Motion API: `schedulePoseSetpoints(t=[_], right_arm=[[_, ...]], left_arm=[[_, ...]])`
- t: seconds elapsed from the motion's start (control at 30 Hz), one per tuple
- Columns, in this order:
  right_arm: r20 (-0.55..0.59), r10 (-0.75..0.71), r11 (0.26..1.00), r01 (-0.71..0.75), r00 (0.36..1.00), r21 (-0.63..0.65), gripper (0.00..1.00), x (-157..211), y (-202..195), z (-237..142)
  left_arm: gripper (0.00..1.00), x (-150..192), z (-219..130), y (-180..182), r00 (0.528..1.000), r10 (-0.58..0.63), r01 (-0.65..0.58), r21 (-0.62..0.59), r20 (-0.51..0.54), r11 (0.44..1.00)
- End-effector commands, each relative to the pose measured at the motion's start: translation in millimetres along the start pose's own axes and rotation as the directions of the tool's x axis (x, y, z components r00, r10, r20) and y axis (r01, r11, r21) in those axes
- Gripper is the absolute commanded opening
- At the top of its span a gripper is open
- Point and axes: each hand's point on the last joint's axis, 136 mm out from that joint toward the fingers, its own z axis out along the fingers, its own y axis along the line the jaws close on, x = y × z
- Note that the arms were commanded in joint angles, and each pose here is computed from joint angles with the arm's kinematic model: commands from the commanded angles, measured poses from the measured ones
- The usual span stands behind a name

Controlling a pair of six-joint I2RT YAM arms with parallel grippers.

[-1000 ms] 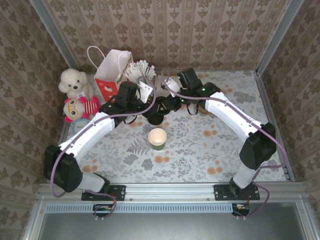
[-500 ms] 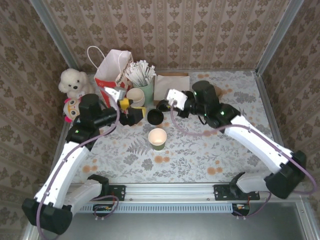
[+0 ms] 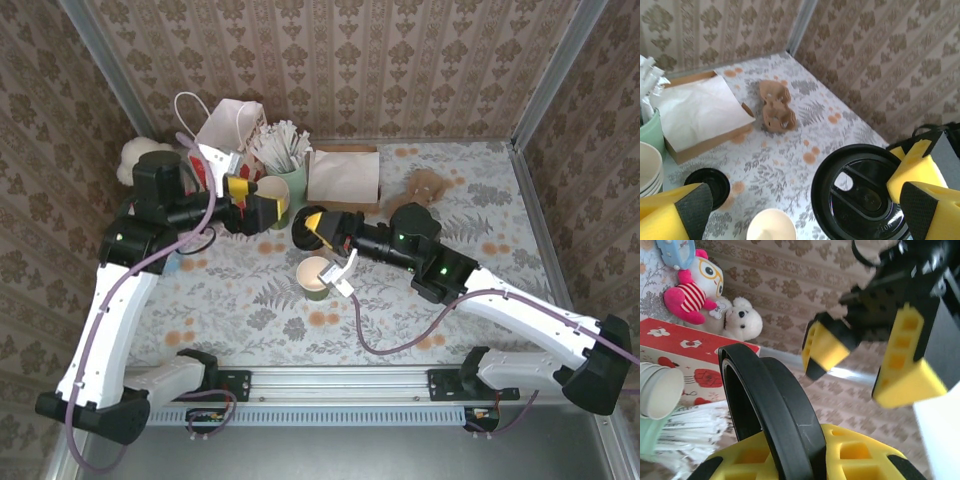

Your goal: Pack the takeout coffee

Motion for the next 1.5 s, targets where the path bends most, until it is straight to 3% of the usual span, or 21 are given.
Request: schedulePoseSetpoints(t=[0.0, 0.17, 0.3, 0.43, 0.6, 0.8, 1.47], right_arm=[[0.118, -0.269, 0.958, 0.253, 0.956, 0.132, 0.11, -25.0, -21.7, -4.5], [0.157, -0.318, 0.942, 0.293, 0.935, 0.165, 0.09, -36.9, -24.5, -9.0], [0.158, -0.322, 0.939, 0.294, 0.933, 0.177, 0.1, -40.2, -27.7, -11.0], [0.165, -0.291, 0.952, 0.267, 0.942, 0.15, 0.09, -39.9, -24.7, -12.6], [0.177, -0.245, 0.966, 0.224, 0.953, 0.13, 0.09, -40.5, -26.3, -17.4], [0.184, -0.229, 0.97, 0.208, 0.956, 0.124, 0.09, -40.5, -28.3, -18.6], [0.205, -0.204, 0.976, 0.184, 0.957, 0.113, 0.08, -48.9, -35.2, -9.4]], left_arm=[[1.0, 21.4, -1.4, -22.8, 0.985, 0.14, -0.129, 0.102, -0.105, 0.986], [0.94, 32.7, 6.6, -33.9, 0.939, 0.28, -0.248, 0.167, -0.2, 0.954], [0.83, 41.3, 16.2, -27.2, 0.915, 0.298, -0.257, 0.175, -0.273, 0.95], [0.73, 44.5, 18.1, -40.3, 0.897, 0.362, -0.294, 0.269, -0.253, 0.917], [0.73, 46.7, 19.5, -39.3, 0.871, 0.444, -0.38, 0.284, -0.21, 0.88], [0.61, 51.8, 19.4, -42.5, 0.864, 0.455, -0.378, 0.32, -0.215, 0.869], [0.44, 56.4, 32.7, -47.7, 0.868, 0.436, -0.313, 0.419, -0.239, 0.853]])
